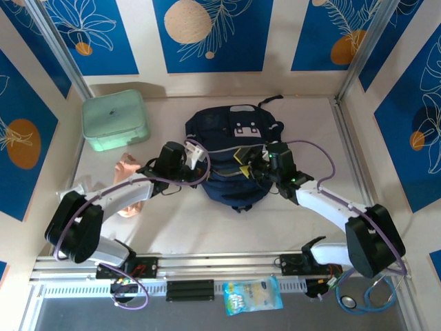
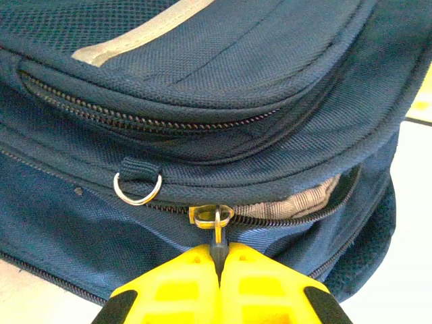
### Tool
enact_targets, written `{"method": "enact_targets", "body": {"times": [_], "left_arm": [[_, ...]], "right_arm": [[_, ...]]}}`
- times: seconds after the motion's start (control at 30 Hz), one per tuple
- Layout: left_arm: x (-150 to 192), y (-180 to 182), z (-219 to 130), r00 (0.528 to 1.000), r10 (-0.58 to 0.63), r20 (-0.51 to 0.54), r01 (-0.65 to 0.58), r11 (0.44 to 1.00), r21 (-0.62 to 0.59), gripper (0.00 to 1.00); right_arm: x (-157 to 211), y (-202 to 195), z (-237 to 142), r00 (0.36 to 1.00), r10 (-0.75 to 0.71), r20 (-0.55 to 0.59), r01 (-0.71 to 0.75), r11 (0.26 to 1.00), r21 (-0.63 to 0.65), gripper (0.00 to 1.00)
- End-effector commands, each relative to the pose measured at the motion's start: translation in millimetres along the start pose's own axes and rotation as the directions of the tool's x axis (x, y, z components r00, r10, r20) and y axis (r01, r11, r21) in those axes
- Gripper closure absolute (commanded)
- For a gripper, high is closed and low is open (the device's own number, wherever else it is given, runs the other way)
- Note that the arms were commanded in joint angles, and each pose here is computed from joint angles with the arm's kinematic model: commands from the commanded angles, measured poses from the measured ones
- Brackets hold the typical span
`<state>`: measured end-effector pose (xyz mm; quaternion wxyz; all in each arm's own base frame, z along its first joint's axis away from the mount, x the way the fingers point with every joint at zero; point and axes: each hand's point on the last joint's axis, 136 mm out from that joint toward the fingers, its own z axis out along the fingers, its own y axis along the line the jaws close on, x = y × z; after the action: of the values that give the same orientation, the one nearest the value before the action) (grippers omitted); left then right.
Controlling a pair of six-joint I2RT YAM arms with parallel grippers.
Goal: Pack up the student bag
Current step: Unzip the student bag at the top-center of the table.
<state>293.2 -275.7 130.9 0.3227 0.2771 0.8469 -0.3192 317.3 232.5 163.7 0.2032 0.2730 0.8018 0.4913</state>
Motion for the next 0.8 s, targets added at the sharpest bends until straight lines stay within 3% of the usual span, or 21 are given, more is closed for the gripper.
{"method": "enact_targets", "body": {"times": [0.0, 0.23, 0.4, 0.5, 0.77], "left_arm": [[-30.6, -25.2, -1.4, 0.992, 0.078, 0.097, -0.087, 0.992, 0.091, 1.00], [-25.0, -28.1, -1.3, 0.993, 0.088, 0.080, -0.096, 0.989, 0.108, 1.00], [-28.6, -22.6, -5.8, 0.990, 0.100, 0.101, -0.108, 0.992, 0.069, 1.00], [-26.5, -9.8, -8.7, 0.992, 0.084, 0.096, -0.087, 0.996, 0.027, 1.00], [-14.0, 46.2, -13.4, 0.994, -0.043, 0.105, 0.054, 0.993, -0.105, 1.00]], "right_arm": [[-8.9, 21.1, 7.0, 0.999, -0.002, 0.037, 0.003, 0.999, -0.050, 0.38], [-15.6, 12.0, 14.1, 0.997, 0.064, 0.048, -0.066, 0.997, 0.036, 0.43], [-21.8, 4.9, 16.2, 0.994, 0.108, 0.031, -0.110, 0.991, 0.071, 0.72], [-24.0, 2.8, 11.4, 0.994, 0.106, 0.024, -0.108, 0.991, 0.083, 0.85], [-26.9, 1.3, -4.2, 0.996, 0.092, 0.013, -0.093, 0.993, 0.069, 0.91]]}}
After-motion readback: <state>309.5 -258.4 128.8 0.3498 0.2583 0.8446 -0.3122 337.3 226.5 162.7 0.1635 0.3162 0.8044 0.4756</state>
